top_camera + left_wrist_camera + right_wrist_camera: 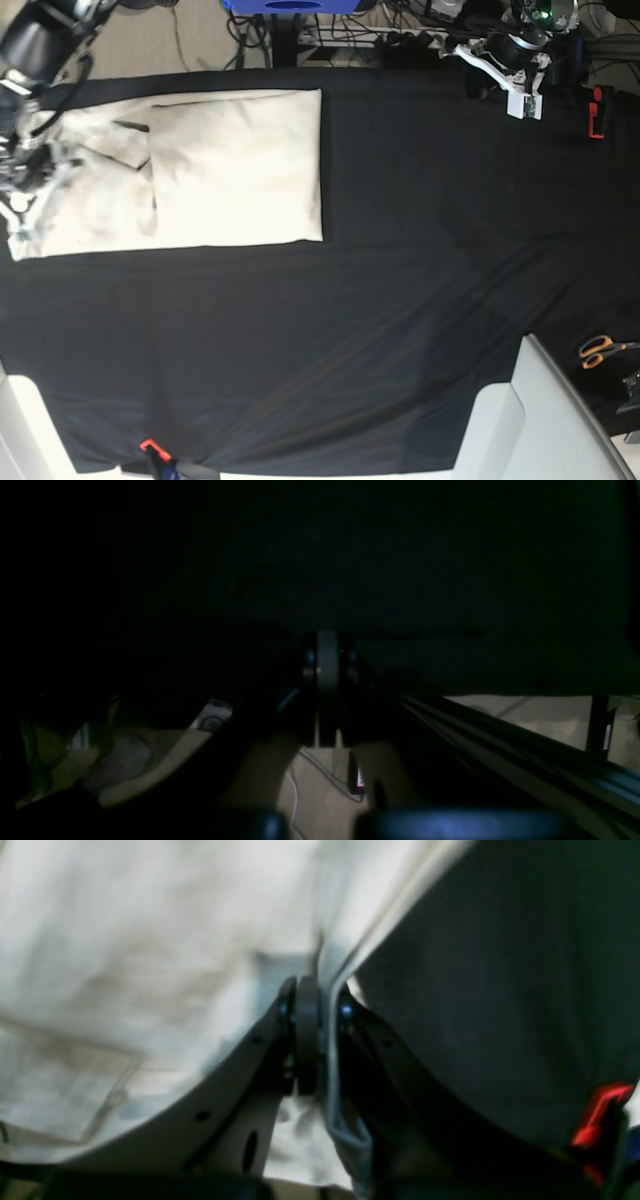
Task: Fold the T-shirt properly
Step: 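Grasp the opposite end of the shirt band with the right gripper, then fold the grasped end over onto the shirt with the right gripper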
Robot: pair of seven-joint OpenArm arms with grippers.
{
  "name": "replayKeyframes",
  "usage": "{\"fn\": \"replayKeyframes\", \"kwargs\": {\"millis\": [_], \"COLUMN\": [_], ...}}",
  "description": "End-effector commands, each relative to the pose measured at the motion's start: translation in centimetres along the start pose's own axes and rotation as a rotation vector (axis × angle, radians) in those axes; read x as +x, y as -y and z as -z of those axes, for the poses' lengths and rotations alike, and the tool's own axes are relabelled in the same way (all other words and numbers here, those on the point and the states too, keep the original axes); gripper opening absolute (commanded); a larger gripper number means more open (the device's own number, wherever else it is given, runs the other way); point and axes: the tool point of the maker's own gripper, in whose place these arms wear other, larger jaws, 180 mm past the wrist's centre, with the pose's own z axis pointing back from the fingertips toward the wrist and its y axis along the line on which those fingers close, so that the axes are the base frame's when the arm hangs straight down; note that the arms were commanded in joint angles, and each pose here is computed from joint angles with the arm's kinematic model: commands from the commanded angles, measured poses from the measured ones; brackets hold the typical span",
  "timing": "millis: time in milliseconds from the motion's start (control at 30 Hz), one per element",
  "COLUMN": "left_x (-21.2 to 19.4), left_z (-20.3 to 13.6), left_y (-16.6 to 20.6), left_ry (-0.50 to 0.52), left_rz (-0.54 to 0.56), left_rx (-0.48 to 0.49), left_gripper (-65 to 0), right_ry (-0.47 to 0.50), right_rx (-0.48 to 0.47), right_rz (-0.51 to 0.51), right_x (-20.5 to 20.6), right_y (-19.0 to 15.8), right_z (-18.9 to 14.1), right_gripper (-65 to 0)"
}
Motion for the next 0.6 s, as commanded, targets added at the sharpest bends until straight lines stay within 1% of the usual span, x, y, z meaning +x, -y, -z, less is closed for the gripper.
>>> {"fn": "replayKeyframes", "kwargs": {"millis": [0,133,300,467,567], "left_x": [0.5,0.6,0.6,0.6,0.6], "left_z": [-0.3,-0.3,-0.4,-0.4,-0.3], "left_y": [0.0,-0.2,-0.3,-0.3,-0.2], "left_ry": [0.022,0.024,0.025,0.025,0.024], "left_rz": [0.009,0.008,0.007,0.007,0.008], "left_rx": [-0.006,-0.001,0.001,0.001,-0.001], "left_gripper": [-65.0,-65.0,-65.0,-65.0,-65.0], "right_ry": [0.061,0.104,0.136,0.195,0.224], "right_rx": [-0.031,-0.051,-0.020,-0.045,-0.048], "right_rz": [-0.035,-0.154,-0.290,-0.332,-0.341], "right_x": [1.9,2.7,3.2,3.6,3.9], "right_y": [0.3,-2.8,-7.0,-10.3,-12.2], "right_z": [-1.0,-2.4,-3.6,-5.1,-5.7], "right_gripper": [-64.2,-64.2,-64.2,-64.2,-64.2]}}
